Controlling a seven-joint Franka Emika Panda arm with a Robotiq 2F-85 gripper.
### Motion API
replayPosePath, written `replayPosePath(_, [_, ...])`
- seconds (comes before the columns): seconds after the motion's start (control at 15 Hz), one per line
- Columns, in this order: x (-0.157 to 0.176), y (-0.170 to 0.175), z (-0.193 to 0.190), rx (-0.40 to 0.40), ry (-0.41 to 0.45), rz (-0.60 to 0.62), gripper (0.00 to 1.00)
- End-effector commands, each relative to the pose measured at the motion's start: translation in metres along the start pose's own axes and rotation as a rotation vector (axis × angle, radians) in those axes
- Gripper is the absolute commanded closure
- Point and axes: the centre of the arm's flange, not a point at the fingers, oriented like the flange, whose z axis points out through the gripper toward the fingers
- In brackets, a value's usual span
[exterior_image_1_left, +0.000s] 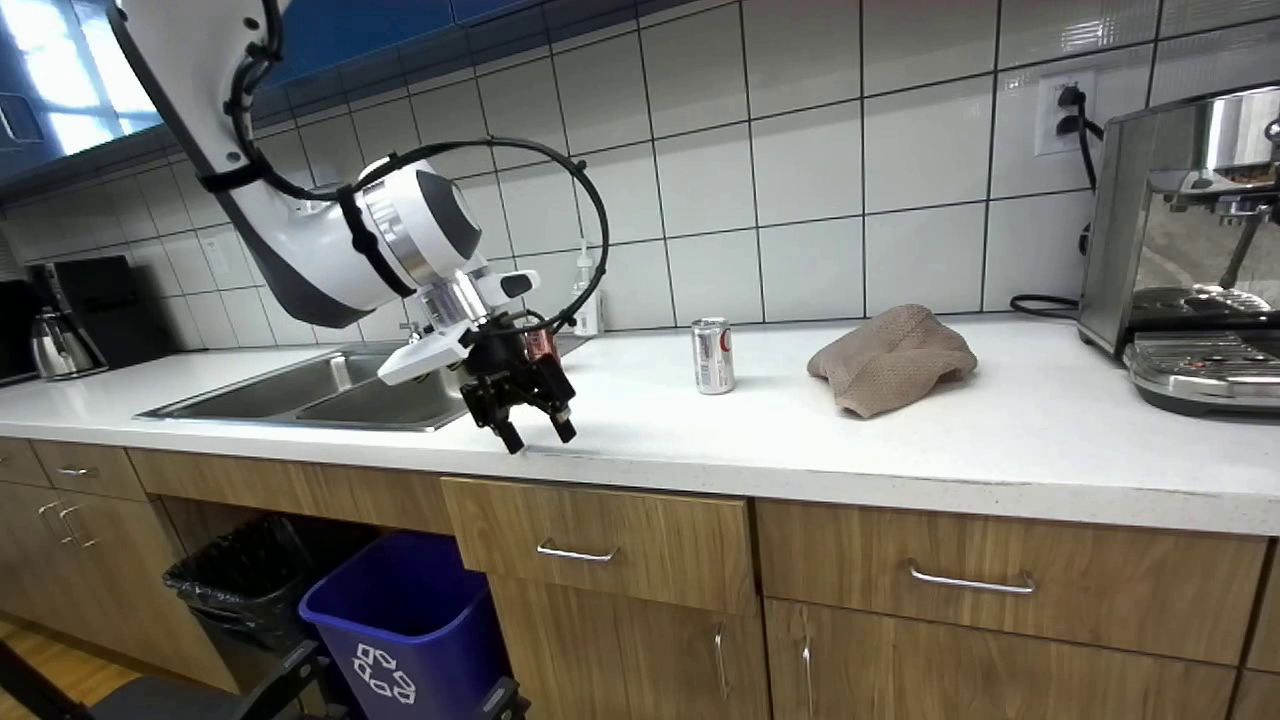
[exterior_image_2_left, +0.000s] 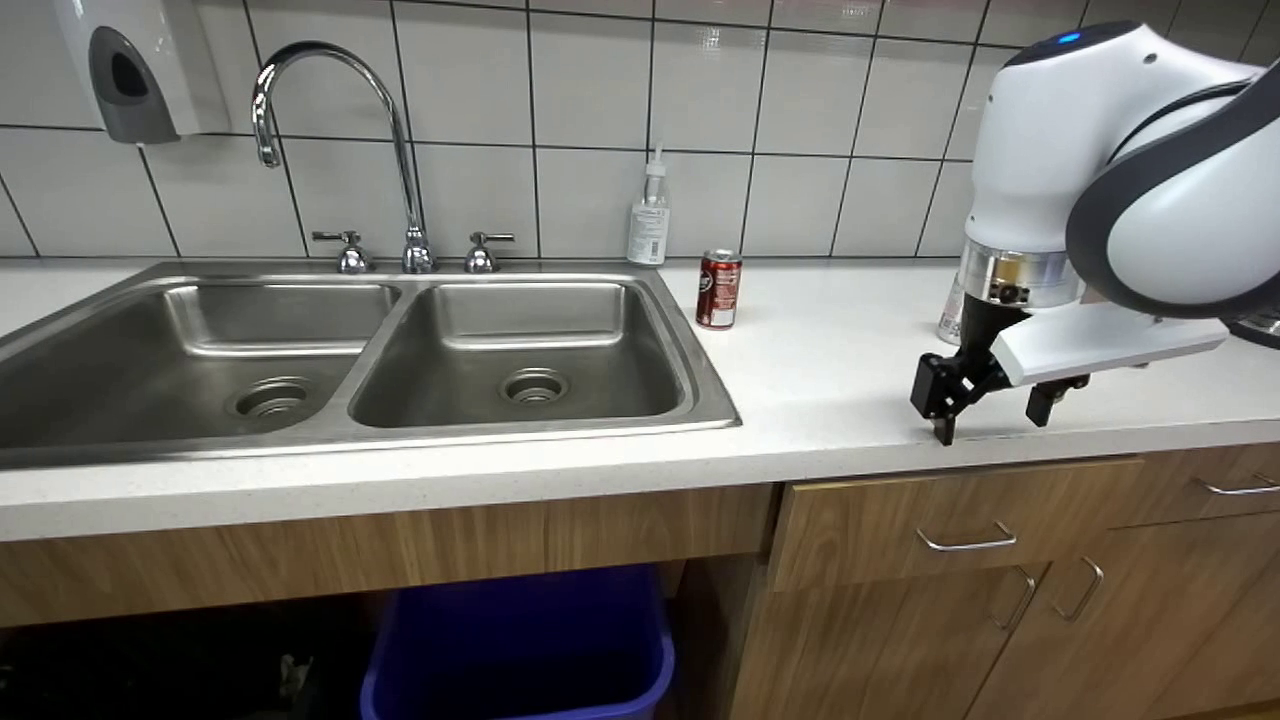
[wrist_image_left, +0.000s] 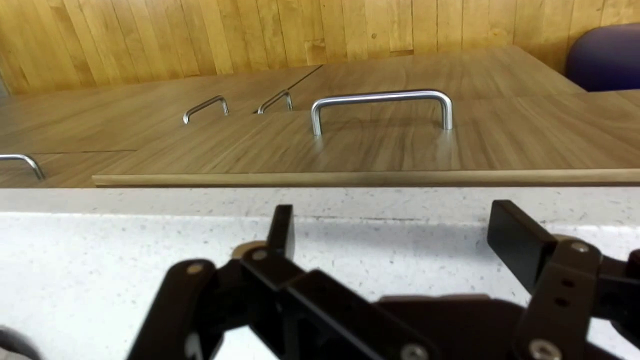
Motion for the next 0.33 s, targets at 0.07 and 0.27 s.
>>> replayPosePath(0.07, [0.0013, 0.0009, -0.004, 0.001, 0.006, 0.003, 0.0])
replayPosePath(0.27, [0.0014, 0.001, -0.0046, 0.001, 0.007, 0.003, 0.0])
